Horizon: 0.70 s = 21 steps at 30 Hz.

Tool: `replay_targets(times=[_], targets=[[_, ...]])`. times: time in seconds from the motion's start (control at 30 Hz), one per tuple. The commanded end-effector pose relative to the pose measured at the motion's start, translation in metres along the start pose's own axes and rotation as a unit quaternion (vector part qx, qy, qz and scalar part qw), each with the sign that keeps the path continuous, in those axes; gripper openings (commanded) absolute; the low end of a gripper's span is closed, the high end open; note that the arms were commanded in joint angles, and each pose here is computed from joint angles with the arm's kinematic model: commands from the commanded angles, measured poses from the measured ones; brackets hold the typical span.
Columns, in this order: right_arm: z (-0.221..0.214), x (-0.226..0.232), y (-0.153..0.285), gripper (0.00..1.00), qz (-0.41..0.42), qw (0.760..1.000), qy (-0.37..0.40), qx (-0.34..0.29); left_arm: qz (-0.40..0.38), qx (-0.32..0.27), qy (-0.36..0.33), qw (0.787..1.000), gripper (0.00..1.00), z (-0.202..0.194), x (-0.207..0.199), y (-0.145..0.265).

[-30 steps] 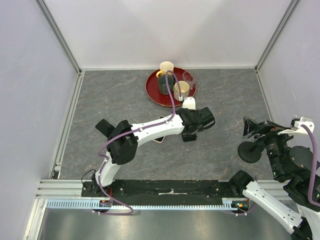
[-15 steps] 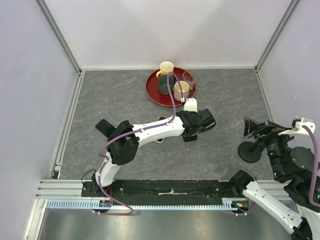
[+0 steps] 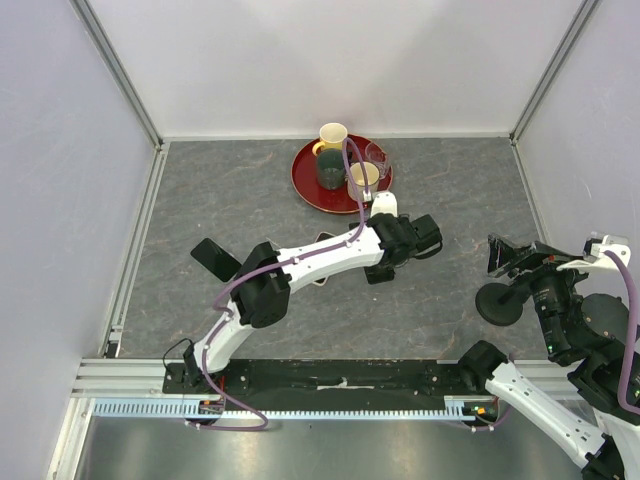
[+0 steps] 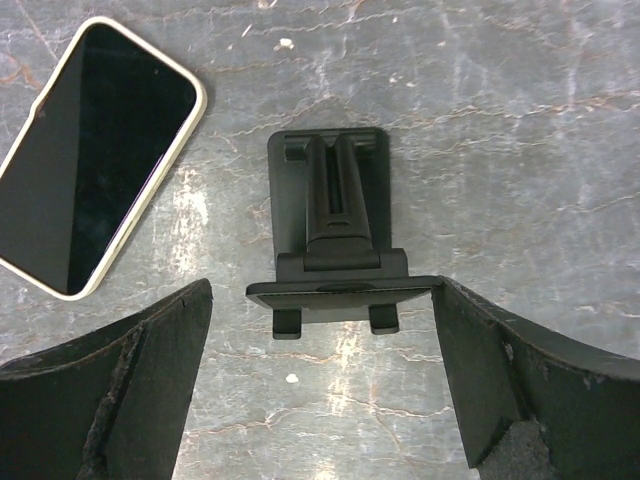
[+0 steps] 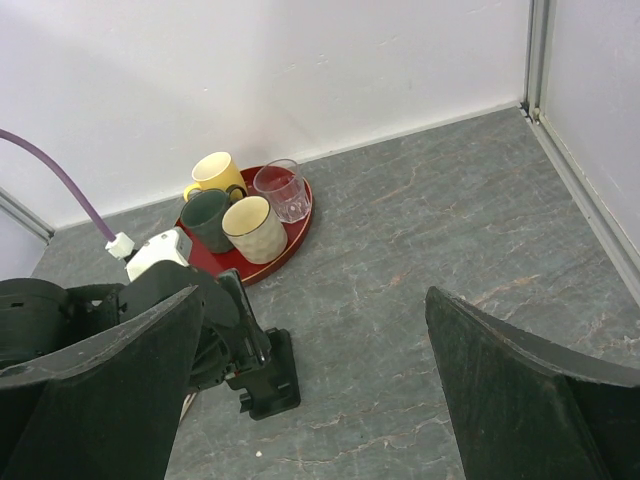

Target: Place the phone on the phone stand

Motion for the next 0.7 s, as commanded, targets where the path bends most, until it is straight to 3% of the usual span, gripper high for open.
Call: replay_targets(times=[0.0, 0.5, 0.6, 0.67], targets=[[0.004, 0.0, 0.003, 0.98, 0.005, 1.0, -0.009, -0.005, 0.033, -0.01, 0.021, 0.999, 0.97, 0.0, 0.005, -0.002], [0.002, 0.0, 0.002, 0.98, 0.005, 1.0, -0.011, -0.004, 0.039, -0.016, 0.01, 0.999, 0.97, -0.007, -0.002, -0.016], [0.002, 0.0, 0.002, 0.98, 0.003, 1.0, -0.008, -0.004, 0.042, -0.025, 0.007, 0.999, 0.91, -0.005, -0.002, -0.018], [0.003, 0.001, 0.002, 0.98, 0.004, 1.0, -0.009, -0.003, 0.04, -0.031, 0.003, 0.999, 0.78, -0.002, -0.002, -0.017]])
Point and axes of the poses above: each gripper's point midway between its finger pads, its own y axis back along the fingers, its own x axis along the line the jaws close on, z = x × y, the point moved 4 cm from there along y, back along the fingers, and after that the axes turned 14 degrees about -y, right-handed, at the moved point
